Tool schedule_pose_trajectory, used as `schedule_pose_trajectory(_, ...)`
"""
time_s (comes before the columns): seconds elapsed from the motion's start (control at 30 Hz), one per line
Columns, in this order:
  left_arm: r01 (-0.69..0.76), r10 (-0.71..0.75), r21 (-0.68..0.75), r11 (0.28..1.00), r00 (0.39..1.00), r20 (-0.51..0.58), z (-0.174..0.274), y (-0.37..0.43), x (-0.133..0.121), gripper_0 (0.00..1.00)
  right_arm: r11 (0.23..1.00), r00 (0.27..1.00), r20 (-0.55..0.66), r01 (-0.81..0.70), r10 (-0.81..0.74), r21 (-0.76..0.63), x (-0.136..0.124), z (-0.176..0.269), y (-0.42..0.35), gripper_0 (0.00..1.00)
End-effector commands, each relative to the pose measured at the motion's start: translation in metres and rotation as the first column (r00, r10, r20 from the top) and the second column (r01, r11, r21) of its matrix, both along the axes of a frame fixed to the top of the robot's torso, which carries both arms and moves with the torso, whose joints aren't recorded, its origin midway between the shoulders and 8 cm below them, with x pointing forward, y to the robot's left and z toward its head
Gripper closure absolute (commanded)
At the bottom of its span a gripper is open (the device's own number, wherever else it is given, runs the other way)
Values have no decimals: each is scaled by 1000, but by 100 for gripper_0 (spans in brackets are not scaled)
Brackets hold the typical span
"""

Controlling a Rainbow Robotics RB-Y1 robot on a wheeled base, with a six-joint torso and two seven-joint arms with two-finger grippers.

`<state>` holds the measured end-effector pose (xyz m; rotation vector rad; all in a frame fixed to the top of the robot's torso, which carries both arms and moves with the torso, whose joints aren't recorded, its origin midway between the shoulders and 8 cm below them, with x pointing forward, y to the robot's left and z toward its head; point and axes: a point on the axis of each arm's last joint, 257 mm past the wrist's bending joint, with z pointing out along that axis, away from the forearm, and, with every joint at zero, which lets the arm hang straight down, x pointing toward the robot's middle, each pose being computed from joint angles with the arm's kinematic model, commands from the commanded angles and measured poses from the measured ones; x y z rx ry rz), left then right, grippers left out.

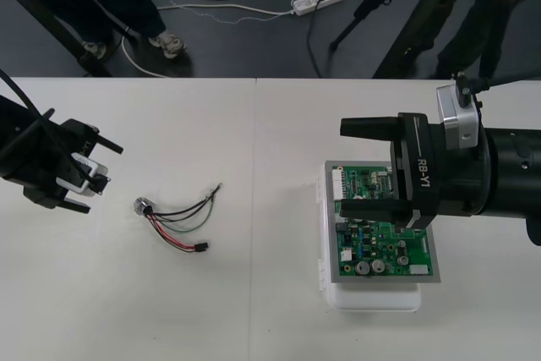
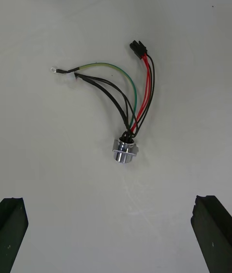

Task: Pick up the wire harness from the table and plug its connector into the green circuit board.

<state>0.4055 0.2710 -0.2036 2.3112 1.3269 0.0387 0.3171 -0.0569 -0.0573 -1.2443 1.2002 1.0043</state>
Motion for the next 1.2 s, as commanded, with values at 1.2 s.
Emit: schedule_pose_trajectory(1.2,139,-173,215,967,973,151,-74,9,79,0,997,994,112,-23,14,75,22,21,27,0)
